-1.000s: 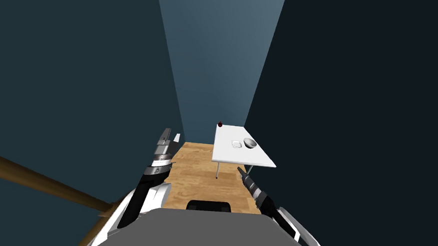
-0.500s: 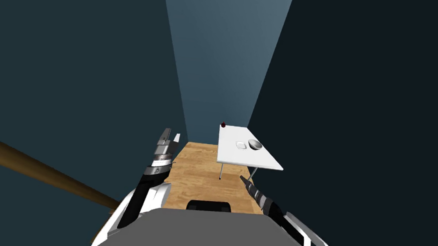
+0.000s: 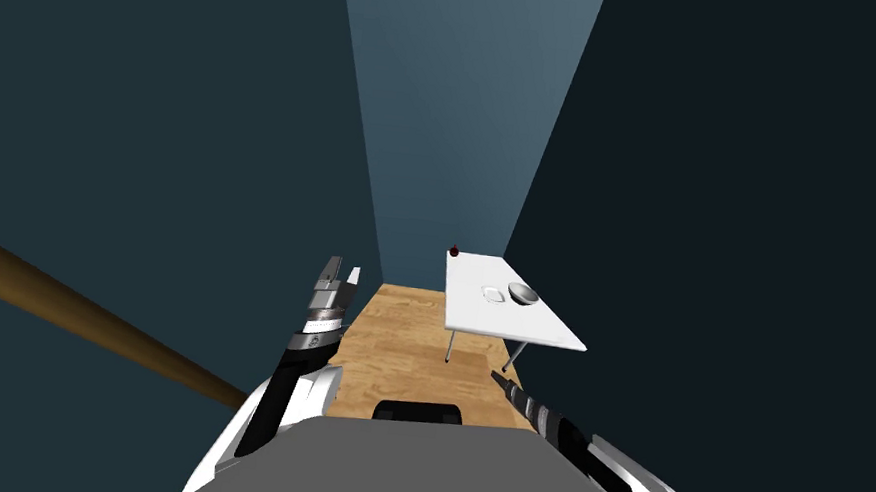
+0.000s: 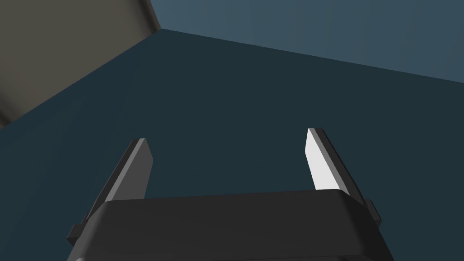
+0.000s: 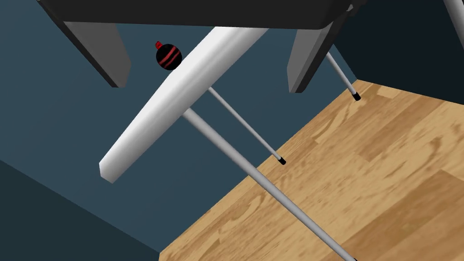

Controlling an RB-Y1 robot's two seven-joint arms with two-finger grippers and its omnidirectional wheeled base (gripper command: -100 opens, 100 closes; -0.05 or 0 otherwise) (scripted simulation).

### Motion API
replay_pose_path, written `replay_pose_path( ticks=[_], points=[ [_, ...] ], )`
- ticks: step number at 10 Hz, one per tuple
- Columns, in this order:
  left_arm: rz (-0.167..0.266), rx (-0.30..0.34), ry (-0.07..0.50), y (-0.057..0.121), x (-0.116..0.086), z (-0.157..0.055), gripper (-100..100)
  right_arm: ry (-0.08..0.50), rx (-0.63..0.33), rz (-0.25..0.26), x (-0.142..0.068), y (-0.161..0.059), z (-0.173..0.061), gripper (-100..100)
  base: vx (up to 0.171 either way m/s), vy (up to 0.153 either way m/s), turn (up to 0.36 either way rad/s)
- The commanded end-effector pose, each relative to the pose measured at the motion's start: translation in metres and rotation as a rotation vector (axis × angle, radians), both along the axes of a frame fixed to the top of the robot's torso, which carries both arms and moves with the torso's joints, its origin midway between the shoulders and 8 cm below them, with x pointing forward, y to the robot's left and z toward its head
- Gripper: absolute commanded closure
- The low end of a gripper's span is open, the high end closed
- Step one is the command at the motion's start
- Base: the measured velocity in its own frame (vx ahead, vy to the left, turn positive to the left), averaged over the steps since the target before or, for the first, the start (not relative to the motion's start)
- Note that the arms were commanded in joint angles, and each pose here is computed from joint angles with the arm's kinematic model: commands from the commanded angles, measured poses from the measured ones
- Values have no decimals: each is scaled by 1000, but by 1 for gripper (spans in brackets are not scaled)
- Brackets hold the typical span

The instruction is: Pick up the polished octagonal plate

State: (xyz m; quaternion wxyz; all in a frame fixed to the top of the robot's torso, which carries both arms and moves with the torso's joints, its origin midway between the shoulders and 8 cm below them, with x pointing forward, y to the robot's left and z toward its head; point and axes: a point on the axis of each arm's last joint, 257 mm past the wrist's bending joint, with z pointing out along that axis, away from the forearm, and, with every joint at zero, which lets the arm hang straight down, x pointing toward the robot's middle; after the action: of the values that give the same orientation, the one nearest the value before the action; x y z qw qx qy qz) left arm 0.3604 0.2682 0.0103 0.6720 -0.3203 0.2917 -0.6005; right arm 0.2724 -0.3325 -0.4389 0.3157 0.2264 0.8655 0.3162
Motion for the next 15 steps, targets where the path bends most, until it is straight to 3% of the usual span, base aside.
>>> replay_pose_path(
  ticks=[1, 2, 3, 4, 5, 6, 7, 8, 9, 10, 11, 13, 14, 15],
  points=[
    [0, 0, 0, 0, 0, 0, 0, 36, -46, 13, -13, -17, -11, -100, 40, 83, 39],
    [0, 0, 0, 0, 0, 0, 0, 36, -46, 13, -13, -17, -11, -100, 25, 30, -25],
    [0, 0, 0, 0, 0, 0, 0, 73, -113, 42, -26, -41, -18, -100, 41, 64, 117],
    [0, 0, 0, 0, 0, 0, 0, 83, -123, 37, -29, -47, -22, -100, 44, 64, 51],
    [0, 0, 0, 0, 0, 0, 0, 126, -190, 57, -43, -73, -31, -100, 49, 101, 93],
    [0, 0, 0, 0, 0, 0, 0, 127, -199, 59, -43, -78, -29, -100, 40, 90, 47],
    [0, 0, 0, 0, 0, 0, 0, 159, -258, 86, -54, -101, -32, -100, 65, 84, 111],
    [0, 0, 0, 0, 0, 0, 0, 168, -275, 80, -57, -111, -33, -100, 51, 70, 65],
    [0, 0, 0, 0, 0, 0, 0, 201, -338, 100, -67, -137, -33, -100, 59, 97, 120],
    [0, 0, 0, 0, 0, 0, 0, 206, -350, 98, -69, -144, -33, -100, 53, 76, 47],
    [0, 0, 0, 0, 0, 0, 0, 242, -423, 114, -80, -177, -30, -100, 66, 76, 128],
    [0, 0, 0, 0, 0, 0, 0, 242, -423, 114, -80, -177, -30, -100, 45, 39, 22],
    [0, 0, 0, 0, 0, 0, 0, 274, -493, 128, -89, -210, -24, -100, 62, 49, 118],
    [0, 0, 0, 0, 0, 0, 0, 274, -493, 128, -89, -210, -24, -100, 59, 54, 79]
  ],
)
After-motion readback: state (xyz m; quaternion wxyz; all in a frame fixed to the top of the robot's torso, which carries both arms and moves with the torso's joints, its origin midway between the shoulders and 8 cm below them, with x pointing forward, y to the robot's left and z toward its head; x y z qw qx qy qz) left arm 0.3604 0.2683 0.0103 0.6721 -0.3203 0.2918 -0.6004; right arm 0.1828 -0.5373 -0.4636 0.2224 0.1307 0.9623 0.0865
